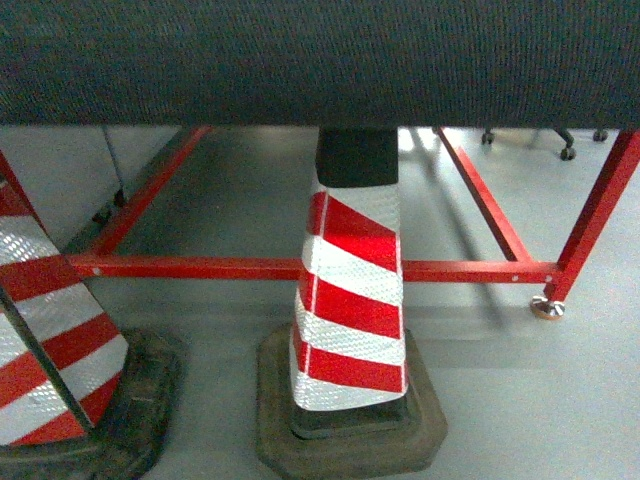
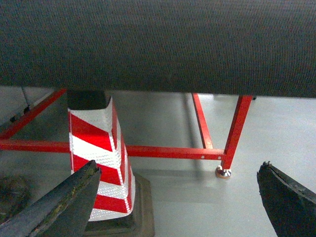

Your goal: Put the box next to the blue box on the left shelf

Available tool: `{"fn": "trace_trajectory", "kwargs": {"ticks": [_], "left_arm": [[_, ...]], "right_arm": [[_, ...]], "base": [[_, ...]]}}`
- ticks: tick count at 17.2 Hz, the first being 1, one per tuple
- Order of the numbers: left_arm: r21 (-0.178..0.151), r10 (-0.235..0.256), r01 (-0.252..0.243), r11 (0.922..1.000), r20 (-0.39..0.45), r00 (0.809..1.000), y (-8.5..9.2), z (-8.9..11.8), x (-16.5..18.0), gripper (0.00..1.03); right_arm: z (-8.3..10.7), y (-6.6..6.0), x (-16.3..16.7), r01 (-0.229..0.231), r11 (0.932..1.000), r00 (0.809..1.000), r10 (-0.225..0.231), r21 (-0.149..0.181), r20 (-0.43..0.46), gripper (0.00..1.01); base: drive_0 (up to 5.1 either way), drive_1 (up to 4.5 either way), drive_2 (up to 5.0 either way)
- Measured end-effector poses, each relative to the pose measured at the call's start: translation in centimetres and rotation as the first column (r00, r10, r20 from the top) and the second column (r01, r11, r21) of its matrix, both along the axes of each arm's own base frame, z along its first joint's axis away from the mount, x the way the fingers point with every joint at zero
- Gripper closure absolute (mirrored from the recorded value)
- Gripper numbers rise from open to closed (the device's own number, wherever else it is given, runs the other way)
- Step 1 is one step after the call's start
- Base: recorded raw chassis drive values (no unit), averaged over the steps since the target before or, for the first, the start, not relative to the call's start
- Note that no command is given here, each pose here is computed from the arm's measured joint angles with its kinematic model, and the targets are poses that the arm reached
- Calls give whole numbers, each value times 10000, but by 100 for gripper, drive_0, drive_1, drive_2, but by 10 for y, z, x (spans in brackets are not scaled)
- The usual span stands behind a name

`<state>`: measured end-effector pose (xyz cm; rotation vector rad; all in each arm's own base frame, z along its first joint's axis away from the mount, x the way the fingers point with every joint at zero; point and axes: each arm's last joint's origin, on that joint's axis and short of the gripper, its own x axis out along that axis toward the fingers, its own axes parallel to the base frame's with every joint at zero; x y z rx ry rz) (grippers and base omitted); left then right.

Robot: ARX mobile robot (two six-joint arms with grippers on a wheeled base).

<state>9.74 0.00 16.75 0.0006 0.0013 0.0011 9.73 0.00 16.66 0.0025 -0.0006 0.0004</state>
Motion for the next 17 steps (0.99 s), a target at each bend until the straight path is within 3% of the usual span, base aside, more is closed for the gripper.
{"fn": "trace_trajectory", "kwargs": {"ticks": [17], "left_arm": [[0,-4,4,10000,4,10000,0,0,0,5]], "right_arm": [[0,0,0,0,10000,10000,0,-8,4,3]], "base": [[0,0,0]]}}
